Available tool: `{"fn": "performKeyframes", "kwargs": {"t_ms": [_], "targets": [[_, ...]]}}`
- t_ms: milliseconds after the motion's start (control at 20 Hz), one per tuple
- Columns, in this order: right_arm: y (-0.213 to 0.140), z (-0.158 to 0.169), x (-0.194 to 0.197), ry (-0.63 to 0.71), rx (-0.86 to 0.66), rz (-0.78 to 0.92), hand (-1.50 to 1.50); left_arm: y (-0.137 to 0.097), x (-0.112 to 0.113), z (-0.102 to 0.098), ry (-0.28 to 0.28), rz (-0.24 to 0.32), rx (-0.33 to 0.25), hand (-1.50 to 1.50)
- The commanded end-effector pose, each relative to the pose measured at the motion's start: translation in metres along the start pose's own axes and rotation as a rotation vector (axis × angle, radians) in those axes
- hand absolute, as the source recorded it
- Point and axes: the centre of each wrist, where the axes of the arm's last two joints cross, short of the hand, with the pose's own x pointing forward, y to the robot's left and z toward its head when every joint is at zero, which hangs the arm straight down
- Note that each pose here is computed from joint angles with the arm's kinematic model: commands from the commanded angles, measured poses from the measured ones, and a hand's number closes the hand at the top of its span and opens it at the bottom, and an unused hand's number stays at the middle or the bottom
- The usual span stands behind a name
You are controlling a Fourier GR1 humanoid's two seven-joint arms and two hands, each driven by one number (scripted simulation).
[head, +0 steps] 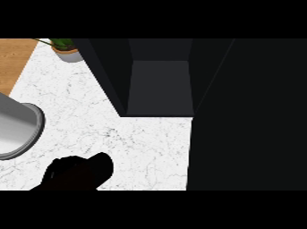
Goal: Pick up the wine, place it into the cabinet and close the cabinet
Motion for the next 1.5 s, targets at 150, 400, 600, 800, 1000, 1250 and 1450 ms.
{"fn": "performKeyframes", "kwargs": {"t_ms": [150,400,600,800,1000,1250,1450], "targets": [[-0.004,-0.008,-0.012,0.000,0.001,-0.014,-1.50,-0.040,0.037,-0.037,-0.038,-0.006,-0.003,1.50],[-0.007,0.002,-0.007,-0.001,0.002,-0.012,-1.50,-0.077,0.057,-0.061,-0.030,0.038,-0.006,1.50],[-0.004,-0.010,-0.002,0.010,0.005,-0.018,-1.50,-0.094,0.058,-0.083,-0.038,0.018,-0.022,1.50],[-0.017,-0.015,-0.002,0.016,-0.021,-0.002,-1.50,-0.108,0.052,-0.118,-0.062,-0.049,-0.005,1.50],[0.012,-0.011,0.001,-0.013,-0.006,-0.013,-1.50,-0.114,0.037,-0.126,-0.111,-0.094,-0.004,1.50],[-0.002,-0.011,-0.009,0.013,-0.003,0.007,-1.50,-0.133,0.021,-0.151,-0.082,-0.190,-0.010,1.50],[0.001,-0.013,-0.013,-0.001,0.010,0.004,-1.50,-0.141,0.012,-0.170,-0.059,-0.241,0.001,1.50]]}}
